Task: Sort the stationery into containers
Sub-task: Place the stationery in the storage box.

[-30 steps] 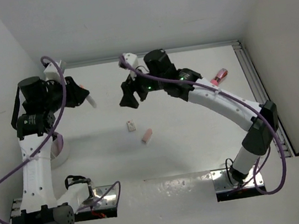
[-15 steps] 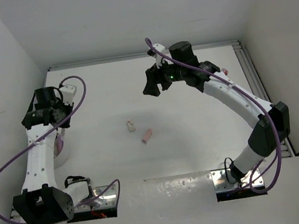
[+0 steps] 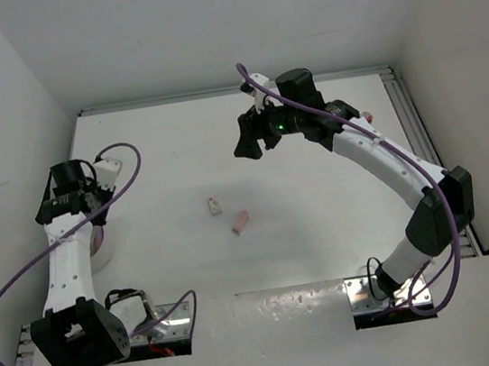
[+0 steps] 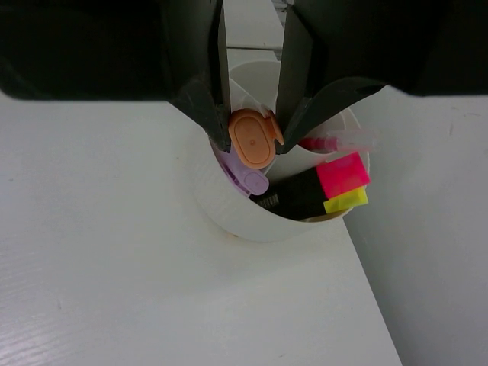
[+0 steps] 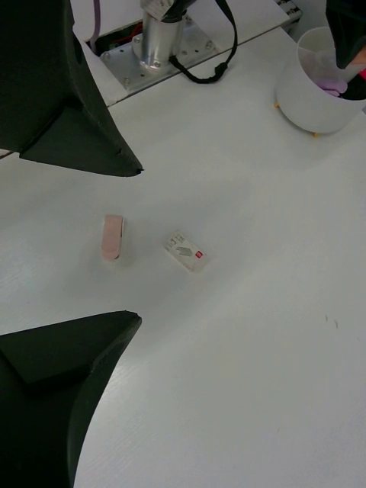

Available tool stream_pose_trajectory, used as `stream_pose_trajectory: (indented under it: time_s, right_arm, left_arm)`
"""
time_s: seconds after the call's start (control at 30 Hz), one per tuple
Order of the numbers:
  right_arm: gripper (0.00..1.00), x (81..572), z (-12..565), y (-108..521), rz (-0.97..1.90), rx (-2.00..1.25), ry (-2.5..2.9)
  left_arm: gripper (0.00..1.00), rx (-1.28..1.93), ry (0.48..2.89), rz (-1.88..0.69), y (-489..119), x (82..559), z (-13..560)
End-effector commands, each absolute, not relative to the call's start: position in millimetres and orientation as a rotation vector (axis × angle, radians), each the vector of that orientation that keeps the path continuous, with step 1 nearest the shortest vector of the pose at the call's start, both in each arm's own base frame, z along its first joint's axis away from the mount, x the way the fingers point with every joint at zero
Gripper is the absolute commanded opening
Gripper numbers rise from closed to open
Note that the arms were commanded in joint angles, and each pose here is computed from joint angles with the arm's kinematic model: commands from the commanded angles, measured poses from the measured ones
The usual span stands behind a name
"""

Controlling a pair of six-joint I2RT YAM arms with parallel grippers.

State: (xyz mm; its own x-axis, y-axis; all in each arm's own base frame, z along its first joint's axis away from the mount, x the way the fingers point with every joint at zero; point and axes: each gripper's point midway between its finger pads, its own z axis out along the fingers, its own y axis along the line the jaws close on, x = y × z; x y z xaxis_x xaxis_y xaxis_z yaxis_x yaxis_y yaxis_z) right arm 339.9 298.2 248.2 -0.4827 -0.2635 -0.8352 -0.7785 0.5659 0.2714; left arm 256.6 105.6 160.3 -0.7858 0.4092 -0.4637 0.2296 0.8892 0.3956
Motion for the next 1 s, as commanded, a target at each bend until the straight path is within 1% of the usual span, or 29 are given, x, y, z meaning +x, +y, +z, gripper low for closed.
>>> stream_pose_trajectory:
  time_s: [0.0,0.23,0.43,0.7,0.97]
  right_arm:
    - [0.71,341.2,261.8,300.9,0.866,-0.829,1.989]
    - [0.71,342.6,259.6,301.8,0.867,-0.828,1.996]
    - [0.71,342.6,259.3,301.9,0.866,-0.833,1.995]
    - [0.71,341.9,257.4,301.1,0.863,-0.835,2.0]
    - [0.71,342.3,256.7,300.1,0.864,-0.831,2.001]
  left_arm:
    - [0.0,0.491,2.413,0.417,106.9,265.9,166.2]
    - [0.0,0.48,2.415,0.348,110.8,264.7,152.8]
    - [0.0,0.429,2.35,0.255,106.3,273.0,148.6]
    - [0.0,0.371,2.245,0.265,109.0,292.1,164.5]
    - [0.0,0.35,2.26,0.255,109.8,291.4,159.2]
